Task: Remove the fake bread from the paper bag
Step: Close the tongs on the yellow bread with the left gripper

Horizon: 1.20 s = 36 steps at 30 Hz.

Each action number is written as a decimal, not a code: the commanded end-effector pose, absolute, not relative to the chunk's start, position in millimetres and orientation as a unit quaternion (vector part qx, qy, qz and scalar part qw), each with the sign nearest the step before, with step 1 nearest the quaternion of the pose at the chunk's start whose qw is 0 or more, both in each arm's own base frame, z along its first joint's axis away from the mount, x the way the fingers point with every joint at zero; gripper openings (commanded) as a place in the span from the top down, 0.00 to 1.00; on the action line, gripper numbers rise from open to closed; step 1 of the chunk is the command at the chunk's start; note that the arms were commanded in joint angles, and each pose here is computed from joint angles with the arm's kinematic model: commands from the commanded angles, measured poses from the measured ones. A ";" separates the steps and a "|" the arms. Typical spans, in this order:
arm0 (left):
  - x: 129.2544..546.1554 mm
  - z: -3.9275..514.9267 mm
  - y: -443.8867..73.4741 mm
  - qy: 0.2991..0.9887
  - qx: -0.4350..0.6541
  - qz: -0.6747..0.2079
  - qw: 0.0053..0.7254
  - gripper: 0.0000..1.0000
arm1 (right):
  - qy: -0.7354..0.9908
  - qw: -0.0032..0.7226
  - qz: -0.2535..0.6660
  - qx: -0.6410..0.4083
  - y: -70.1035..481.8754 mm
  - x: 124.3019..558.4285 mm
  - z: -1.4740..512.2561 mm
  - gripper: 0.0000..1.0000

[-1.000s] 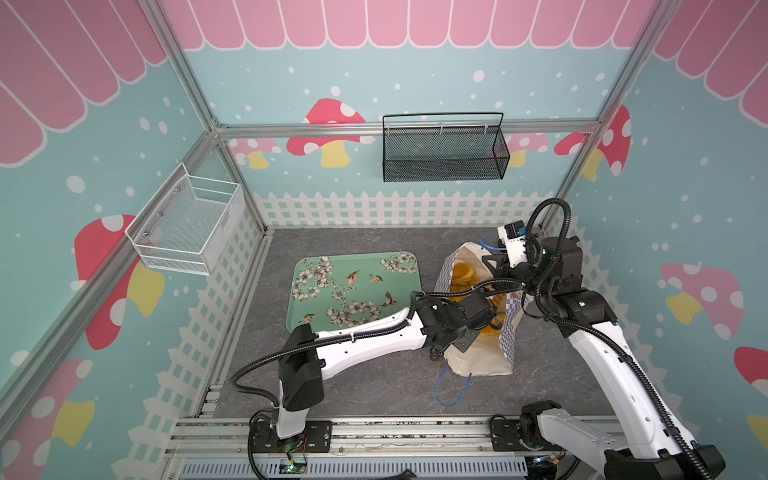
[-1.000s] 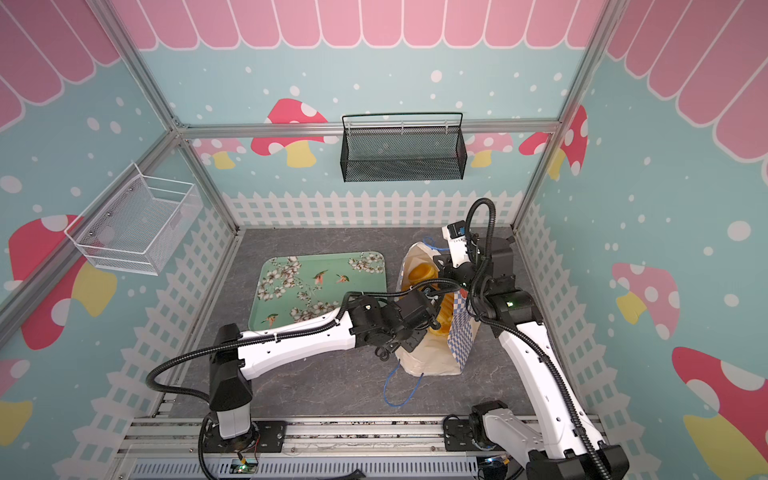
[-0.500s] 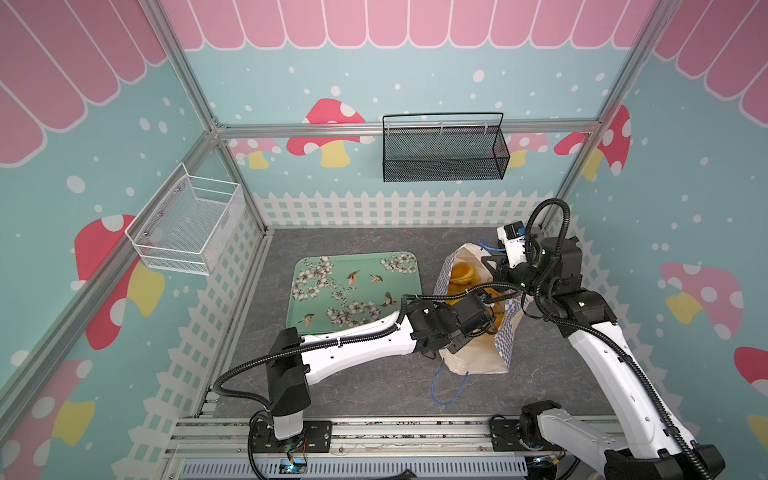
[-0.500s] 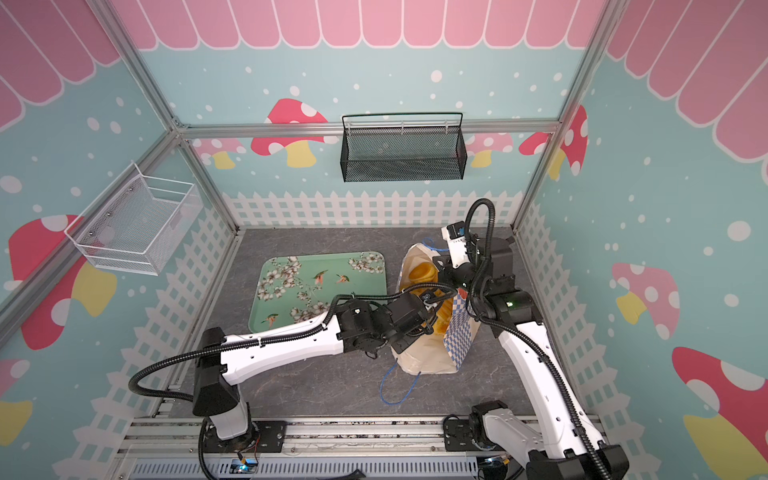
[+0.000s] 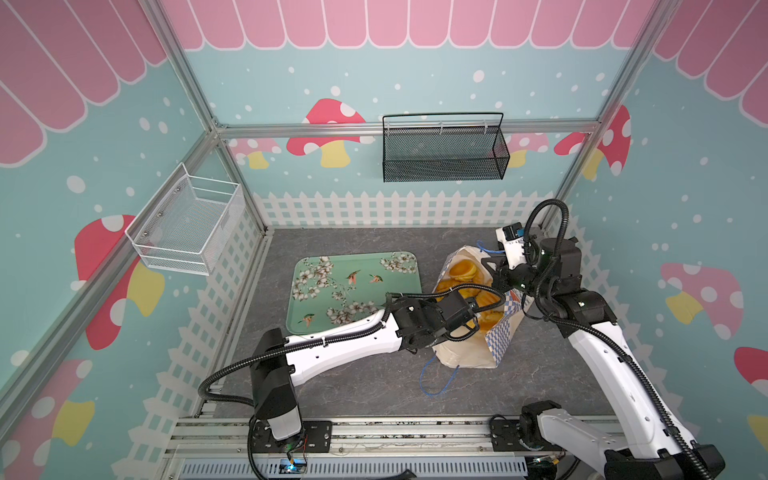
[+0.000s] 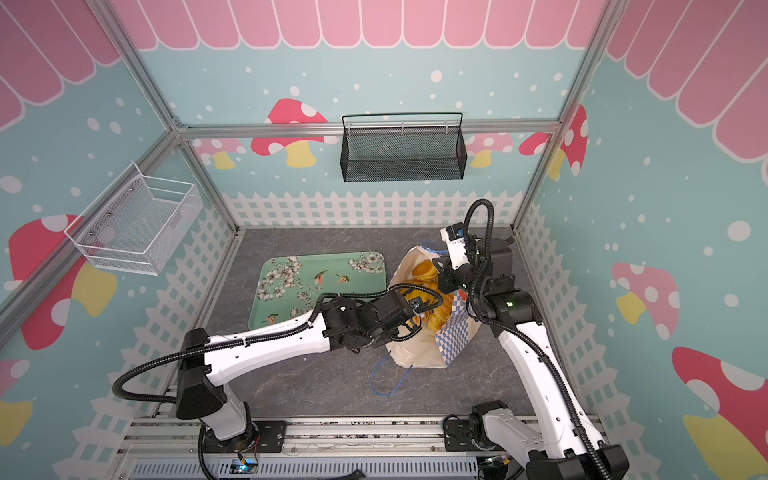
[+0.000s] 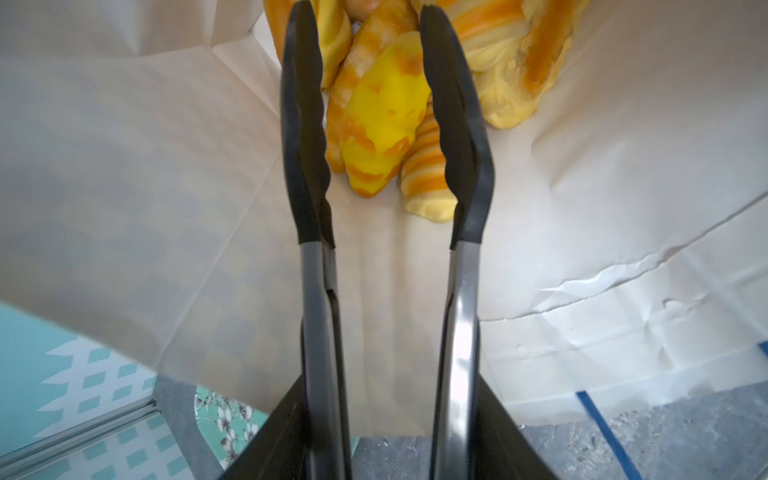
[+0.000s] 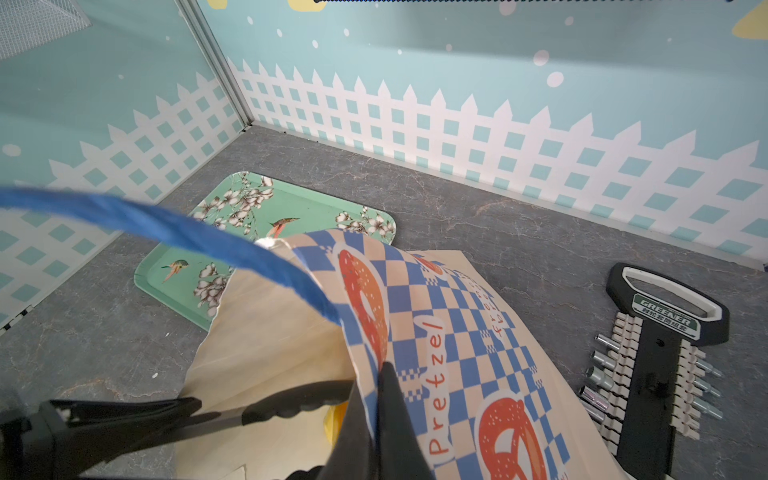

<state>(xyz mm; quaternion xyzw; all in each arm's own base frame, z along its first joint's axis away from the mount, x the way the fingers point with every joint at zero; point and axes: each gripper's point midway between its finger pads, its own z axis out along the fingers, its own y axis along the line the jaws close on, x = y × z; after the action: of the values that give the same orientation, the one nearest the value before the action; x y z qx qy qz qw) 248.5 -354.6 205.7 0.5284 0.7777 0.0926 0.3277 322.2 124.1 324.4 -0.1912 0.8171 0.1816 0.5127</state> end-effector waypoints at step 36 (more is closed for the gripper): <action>294.0 187.3 -358.8 0.729 0.598 0.198 0.268 0.47 | 0.803 0.519 0.197 -0.219 134.2 321.2 330.9 1.00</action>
<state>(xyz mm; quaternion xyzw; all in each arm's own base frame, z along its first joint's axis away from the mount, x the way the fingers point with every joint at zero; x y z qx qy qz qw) 291.9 -355.0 165.1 0.5861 0.7412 0.2123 0.2491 322.3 128.5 317.4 -0.2028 0.8201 0.1893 0.5004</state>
